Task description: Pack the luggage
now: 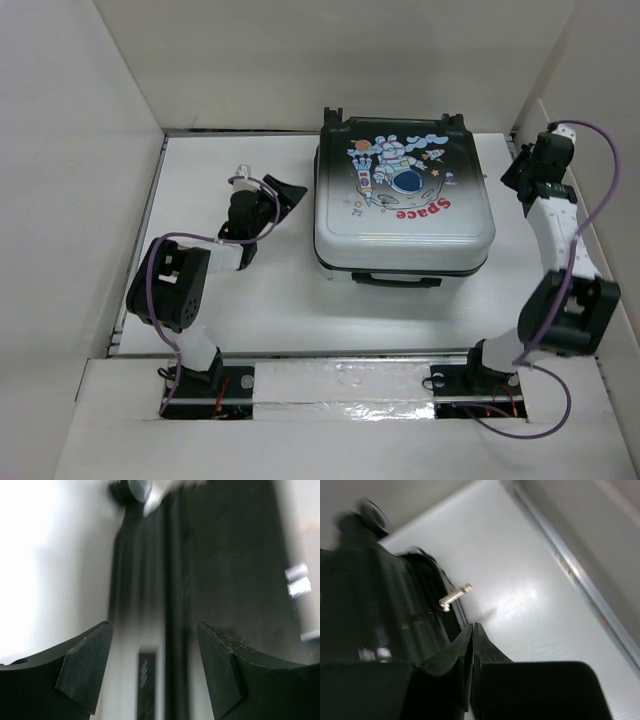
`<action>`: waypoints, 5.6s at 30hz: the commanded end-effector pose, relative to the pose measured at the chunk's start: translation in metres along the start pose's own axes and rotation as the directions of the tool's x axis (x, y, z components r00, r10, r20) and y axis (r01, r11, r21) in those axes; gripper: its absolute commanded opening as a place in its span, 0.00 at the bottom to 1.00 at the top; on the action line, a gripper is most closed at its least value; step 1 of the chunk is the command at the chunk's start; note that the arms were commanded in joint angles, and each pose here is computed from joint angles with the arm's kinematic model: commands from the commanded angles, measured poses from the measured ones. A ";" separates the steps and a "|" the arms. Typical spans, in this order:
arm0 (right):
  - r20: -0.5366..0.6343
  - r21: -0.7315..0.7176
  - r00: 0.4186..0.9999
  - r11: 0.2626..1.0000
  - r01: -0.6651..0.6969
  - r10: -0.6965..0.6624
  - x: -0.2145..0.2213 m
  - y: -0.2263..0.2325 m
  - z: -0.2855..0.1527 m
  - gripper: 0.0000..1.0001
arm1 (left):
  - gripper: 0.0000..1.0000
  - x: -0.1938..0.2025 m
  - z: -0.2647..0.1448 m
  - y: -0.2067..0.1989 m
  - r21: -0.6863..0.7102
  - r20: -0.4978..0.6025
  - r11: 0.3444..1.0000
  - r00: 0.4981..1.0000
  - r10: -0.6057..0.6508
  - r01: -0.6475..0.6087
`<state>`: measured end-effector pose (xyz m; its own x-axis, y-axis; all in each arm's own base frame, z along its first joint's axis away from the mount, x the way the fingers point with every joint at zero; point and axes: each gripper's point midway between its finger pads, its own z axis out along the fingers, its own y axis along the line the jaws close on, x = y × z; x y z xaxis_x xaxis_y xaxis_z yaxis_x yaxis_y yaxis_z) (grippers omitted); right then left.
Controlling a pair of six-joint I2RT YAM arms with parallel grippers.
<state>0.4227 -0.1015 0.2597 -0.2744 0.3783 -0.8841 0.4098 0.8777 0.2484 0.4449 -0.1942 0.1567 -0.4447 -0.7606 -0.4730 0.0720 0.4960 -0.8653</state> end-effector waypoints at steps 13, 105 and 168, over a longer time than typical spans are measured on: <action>-0.425 -0.569 0.829 0.820 0.067 -0.363 0.117 0.162 0.082 0.17 | 0.55 0.114 -0.071 -0.033 0.107 -0.144 0.963 0.954 0.262 -0.248; -0.001 -0.876 0.990 0.478 0.066 -0.140 0.247 0.097 -0.188 0.45 | 0.35 0.223 -0.128 -0.110 0.313 -0.259 0.876 0.854 0.451 -0.367; -0.100 -0.843 0.970 0.536 0.036 -0.223 0.312 0.221 -0.269 0.00 | 0.82 0.199 -0.073 -0.089 0.248 -0.301 0.876 0.826 0.476 -0.414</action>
<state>0.2321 0.2187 0.1112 -0.3749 0.1139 -0.9201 -0.2960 0.9258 0.2352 0.2563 -0.3953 0.1301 -0.6876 -0.1701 -0.7059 0.4830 0.6188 -0.6195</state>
